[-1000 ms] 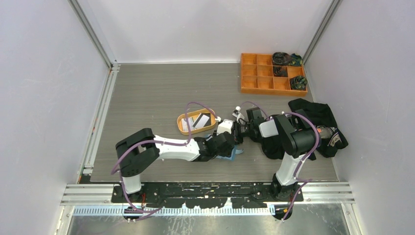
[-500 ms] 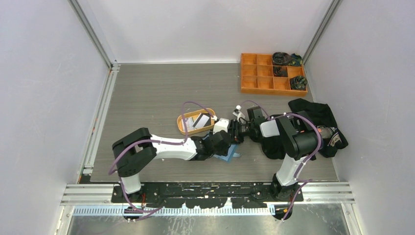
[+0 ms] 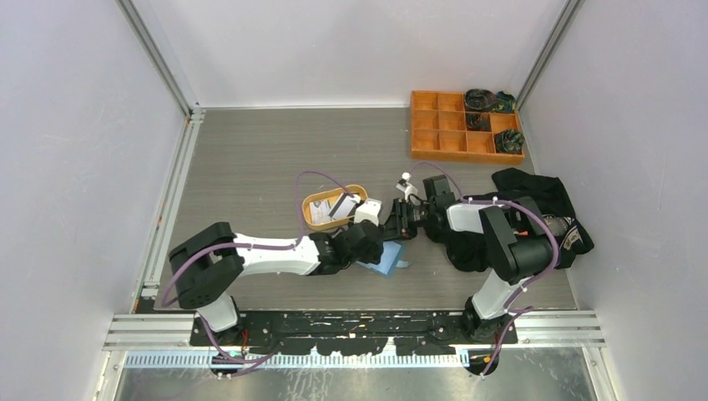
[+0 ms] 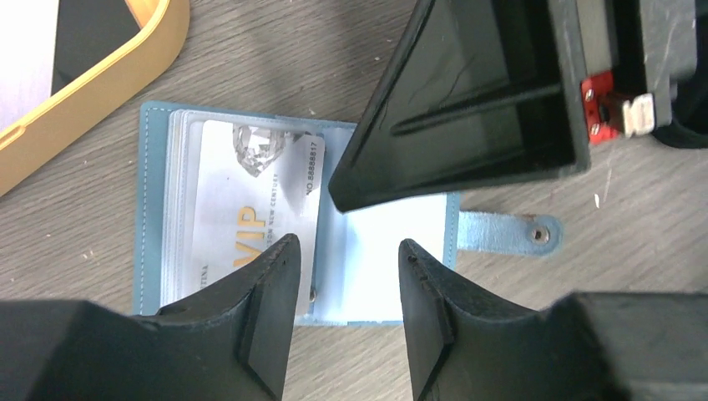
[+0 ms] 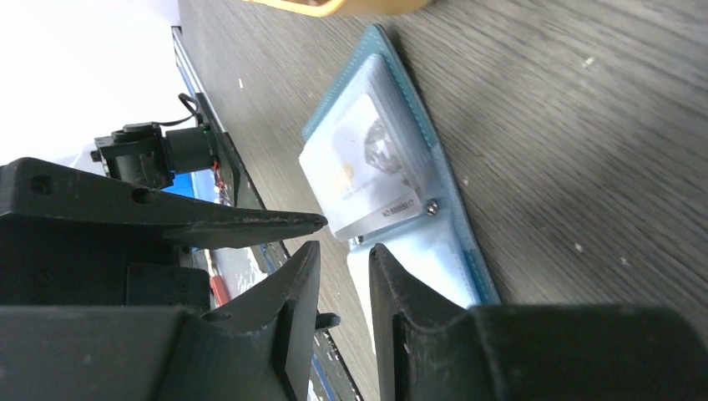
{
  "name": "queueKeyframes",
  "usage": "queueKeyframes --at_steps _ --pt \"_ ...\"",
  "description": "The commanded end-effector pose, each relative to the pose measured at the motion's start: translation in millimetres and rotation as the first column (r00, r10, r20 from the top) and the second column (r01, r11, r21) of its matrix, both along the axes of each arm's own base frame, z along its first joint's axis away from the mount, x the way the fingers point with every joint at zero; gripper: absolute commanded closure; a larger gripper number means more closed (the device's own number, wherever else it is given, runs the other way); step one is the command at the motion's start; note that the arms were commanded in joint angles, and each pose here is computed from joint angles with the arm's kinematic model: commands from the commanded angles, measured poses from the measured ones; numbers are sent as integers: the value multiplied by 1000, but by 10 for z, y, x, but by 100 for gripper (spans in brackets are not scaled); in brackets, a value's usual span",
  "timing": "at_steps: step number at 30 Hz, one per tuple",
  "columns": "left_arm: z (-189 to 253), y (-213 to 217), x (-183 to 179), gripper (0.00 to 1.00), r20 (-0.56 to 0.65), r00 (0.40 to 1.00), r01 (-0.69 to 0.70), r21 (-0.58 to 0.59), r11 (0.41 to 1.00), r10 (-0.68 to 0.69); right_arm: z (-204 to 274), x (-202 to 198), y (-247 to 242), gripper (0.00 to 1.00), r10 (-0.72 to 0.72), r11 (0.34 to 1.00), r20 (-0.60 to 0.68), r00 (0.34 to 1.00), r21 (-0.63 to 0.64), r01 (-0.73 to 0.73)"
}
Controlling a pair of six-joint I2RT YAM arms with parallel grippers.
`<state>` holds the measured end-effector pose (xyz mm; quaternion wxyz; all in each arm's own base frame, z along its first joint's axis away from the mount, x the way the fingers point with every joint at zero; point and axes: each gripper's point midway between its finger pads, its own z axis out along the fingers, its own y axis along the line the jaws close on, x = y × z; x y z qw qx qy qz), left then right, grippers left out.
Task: Put the credit cards into the card holder
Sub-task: Insert the credit card into the card holder.
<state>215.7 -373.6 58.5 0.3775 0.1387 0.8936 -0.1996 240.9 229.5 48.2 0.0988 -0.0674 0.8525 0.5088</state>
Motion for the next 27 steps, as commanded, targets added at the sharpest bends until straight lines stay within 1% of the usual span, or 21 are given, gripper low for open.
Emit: queueKeyframes --at_steps 1,3,5,6,7,8,9,10,11,12,14,16,18,20,22,24,27 --pt "413 -39 -8 53 86 995 61 -126 990 -50 308 113 -35 66 56 998 154 986 13 -59" --pt "445 81 -41 54 100 994 57 -133 989 -44 369 131 -89 67 59 998 178 982 -4 -60" --pt "428 265 -58 55 111 994 33 -119 992 -19 488 160 -91 70 60 998 223 973 6 -63" --pt "420 384 -58 55 115 993 14 -117 993 -1 534 156 -96 75 70 997 252 965 0 -73" --pt "397 473 -61 56 110 994 3 -119 993 11 579 161 -97 81 76 997 281 957 -9 -76" --pt "374 559 -46 58 99 995 -12 -129 992 25 618 152 -98 89 84 996 305 949 -20 -82" --pt "346 659 2 61 82 995 -36 -144 989 48 642 139 -94 96 98 995 322 942 -42 -89" --pt "317 726 17 63 61 996 -50 -166 985 61 637 108 -95 99 133 990 341 930 -91 -108" --pt "294 784 42 65 45 997 -58 -185 981 68 647 33 -86 99 196 978 352 915 -139 -156" --pt "268 839 65 66 27 997 -71 -201 977 78 648 35 -97 99 257 959 385 886 -216 -184" --pt "238 908 91 67 7 997 -79 -219 973 82 709 24 -72 99 347 923 419 839 -312 -226" --pt "217 933 118 67 -5 997 -79 -237 968 80 634 -23 -103 99 448 869 446 774 -419 -262" --pt "188 944 149 67 -22 997 -80 -262 962 77 488 -52 -145 99 550 805 486 679 -523 -278" --pt "142 972 189 67 -42 996 -89 -286 954 81 358 -126 -144 99 644 748 523 558 -584 -315" --pt "124 966 209 66 -63 996 -82 -330 940 64 257 -160 -133 99 707 698 545 451 -639 -322" --pt "145 931 208 65 -69 997 -65 -381 922 41 192 -132 -104 99 735 671 549 399 -673 -310" --pt "99 911 199 63 -86 996 -62 -398 915 30 72 -82 -61 99 769 631 525 366 -716 -298"
